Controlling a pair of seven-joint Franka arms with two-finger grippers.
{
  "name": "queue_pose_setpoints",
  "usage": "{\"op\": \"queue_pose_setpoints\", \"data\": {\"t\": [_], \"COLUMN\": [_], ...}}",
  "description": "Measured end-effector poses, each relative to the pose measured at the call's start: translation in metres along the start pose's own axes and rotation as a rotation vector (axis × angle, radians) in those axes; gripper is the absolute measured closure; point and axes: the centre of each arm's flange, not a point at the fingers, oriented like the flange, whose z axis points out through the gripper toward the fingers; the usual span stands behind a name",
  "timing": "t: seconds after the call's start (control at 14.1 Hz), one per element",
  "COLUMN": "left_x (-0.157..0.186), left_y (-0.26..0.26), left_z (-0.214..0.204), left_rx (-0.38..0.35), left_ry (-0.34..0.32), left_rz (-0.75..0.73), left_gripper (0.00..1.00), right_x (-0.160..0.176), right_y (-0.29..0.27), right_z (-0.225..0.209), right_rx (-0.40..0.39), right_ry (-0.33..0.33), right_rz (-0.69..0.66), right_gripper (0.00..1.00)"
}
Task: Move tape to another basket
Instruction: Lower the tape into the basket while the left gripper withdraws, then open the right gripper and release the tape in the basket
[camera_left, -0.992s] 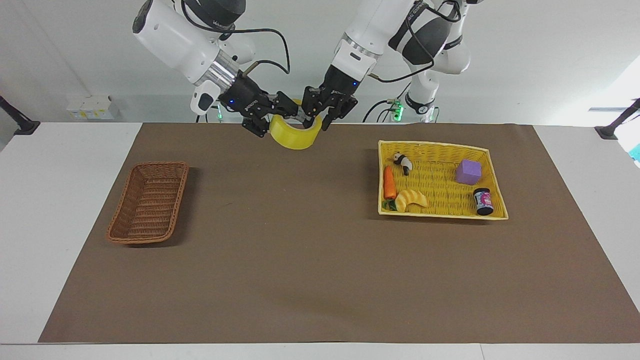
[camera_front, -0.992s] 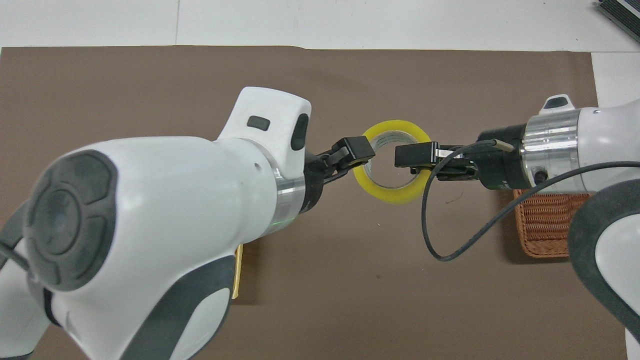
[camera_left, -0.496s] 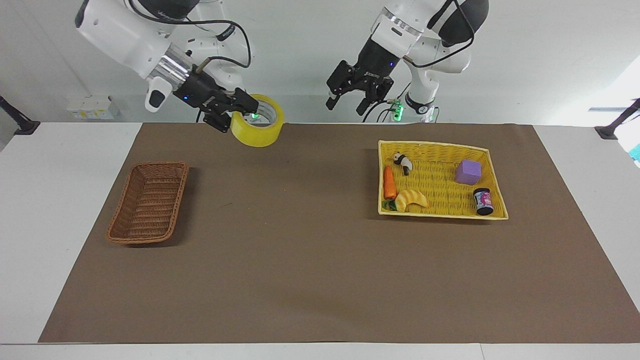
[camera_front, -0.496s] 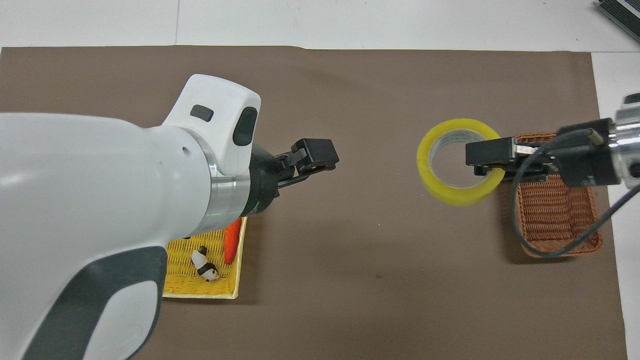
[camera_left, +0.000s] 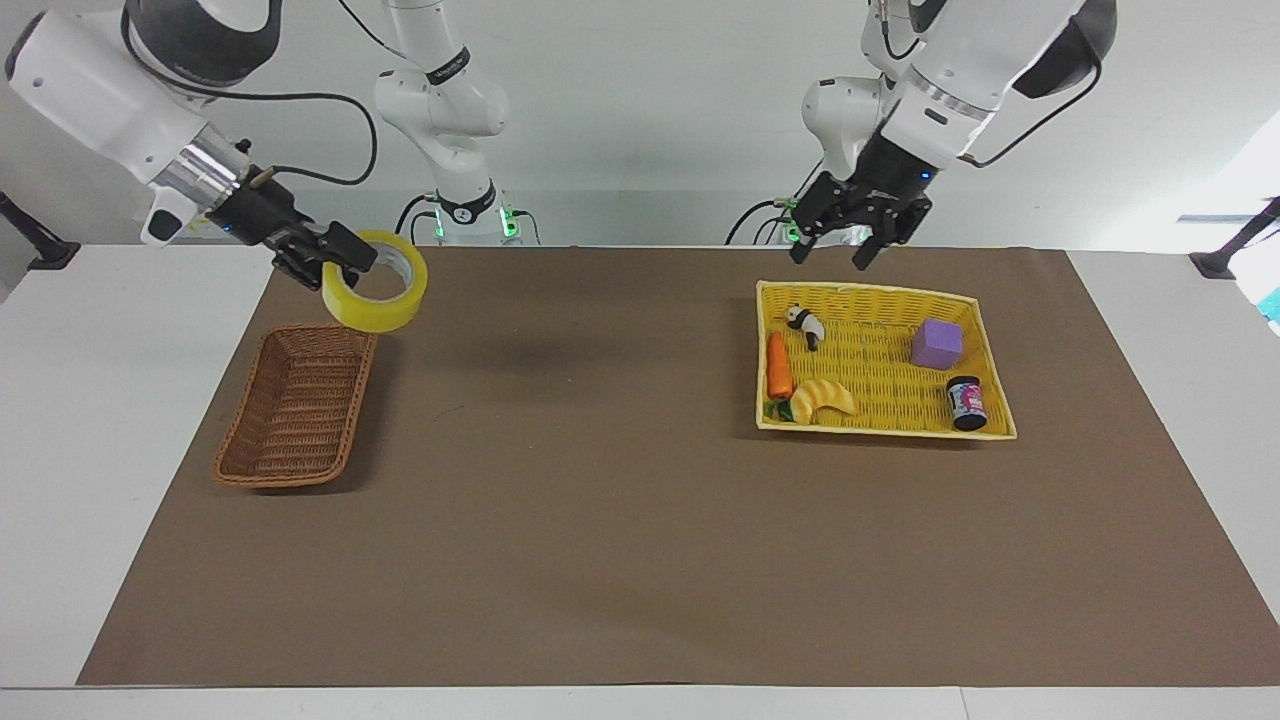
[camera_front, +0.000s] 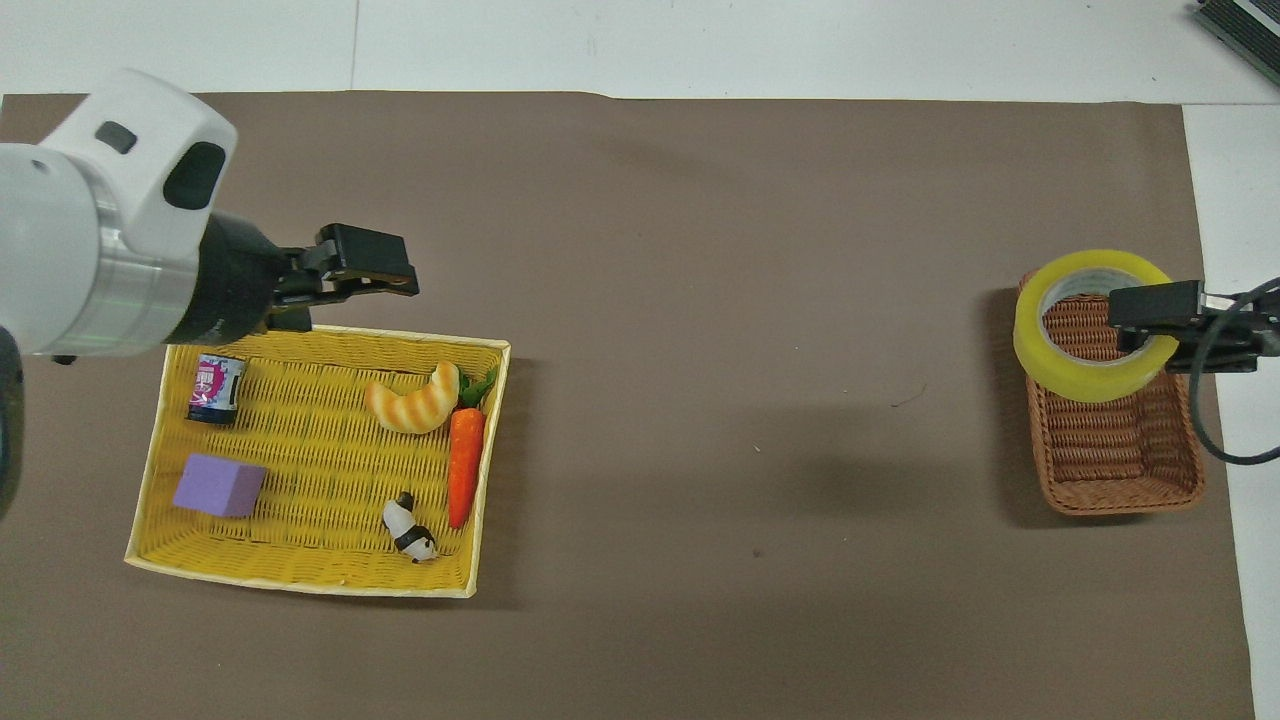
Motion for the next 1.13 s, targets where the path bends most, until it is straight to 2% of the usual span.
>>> {"op": "queue_pose_setpoints", "data": {"t": [0.14, 0.28, 0.57, 0.85, 1.13], "left_x": [0.017, 0.028, 0.038, 0.05, 0.049], "left_y": [-0.034, -0.064, -0.12, -0.169, -0.171], "left_z": [-0.005, -0.01, -0.017, -0.031, -0.031], "left_rx": [0.087, 0.136, 0.207, 0.22, 0.221], "left_ry": [0.037, 0.041, -0.029, -0.021, -0.034], "left_rz": [0.023, 0.058, 0.14, 0.105, 0.157], "left_gripper": [0.0, 0.0, 0.0, 0.0, 0.0], "right_x": [0.019, 0.036, 0.05, 0.048, 0.05], "right_y": [0.048, 0.097, 0.178, 0.218, 0.226], "right_z": [0.023, 0.049, 0.08, 0.085, 0.088], "right_rx": [-0.008, -0.012, -0.066, -0.103, -0.131], "right_ry": [-0.017, -0.041, -0.113, -0.162, -0.176], "right_rz": [-0.004, -0.034, -0.153, -0.264, -0.297], "right_gripper": [1.0, 1.0, 1.0, 1.0, 1.0]}}
